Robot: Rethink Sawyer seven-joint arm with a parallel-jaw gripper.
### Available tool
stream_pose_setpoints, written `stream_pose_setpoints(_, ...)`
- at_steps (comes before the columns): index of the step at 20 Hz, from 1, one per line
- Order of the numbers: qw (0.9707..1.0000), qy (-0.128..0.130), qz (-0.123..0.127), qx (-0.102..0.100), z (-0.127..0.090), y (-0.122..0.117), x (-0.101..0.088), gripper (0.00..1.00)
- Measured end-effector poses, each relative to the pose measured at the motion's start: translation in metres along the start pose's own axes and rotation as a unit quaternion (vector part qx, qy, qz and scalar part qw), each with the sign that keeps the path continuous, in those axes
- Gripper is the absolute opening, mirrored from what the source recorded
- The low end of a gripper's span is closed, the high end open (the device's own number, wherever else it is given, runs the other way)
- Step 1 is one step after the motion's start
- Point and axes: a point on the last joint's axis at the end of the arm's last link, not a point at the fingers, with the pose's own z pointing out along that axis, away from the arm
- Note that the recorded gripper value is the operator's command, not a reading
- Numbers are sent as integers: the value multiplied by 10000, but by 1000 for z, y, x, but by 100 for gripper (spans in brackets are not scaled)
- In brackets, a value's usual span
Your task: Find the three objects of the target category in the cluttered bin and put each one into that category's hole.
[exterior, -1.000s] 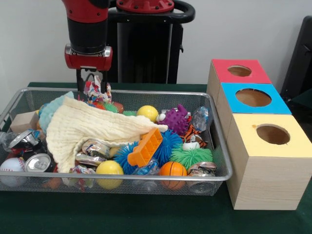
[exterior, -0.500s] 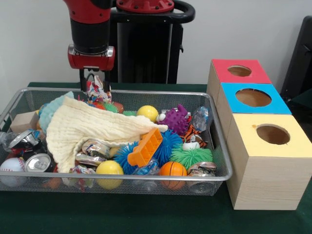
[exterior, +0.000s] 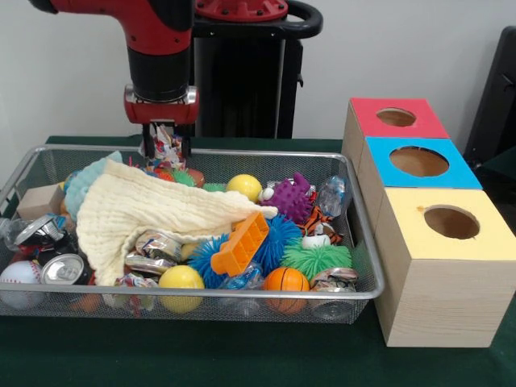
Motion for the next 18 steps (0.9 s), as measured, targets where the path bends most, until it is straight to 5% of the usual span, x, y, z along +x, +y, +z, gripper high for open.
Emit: stream_pose_setpoints(18, 9998, -158, -134, -80, 38, 9, 13, 100)
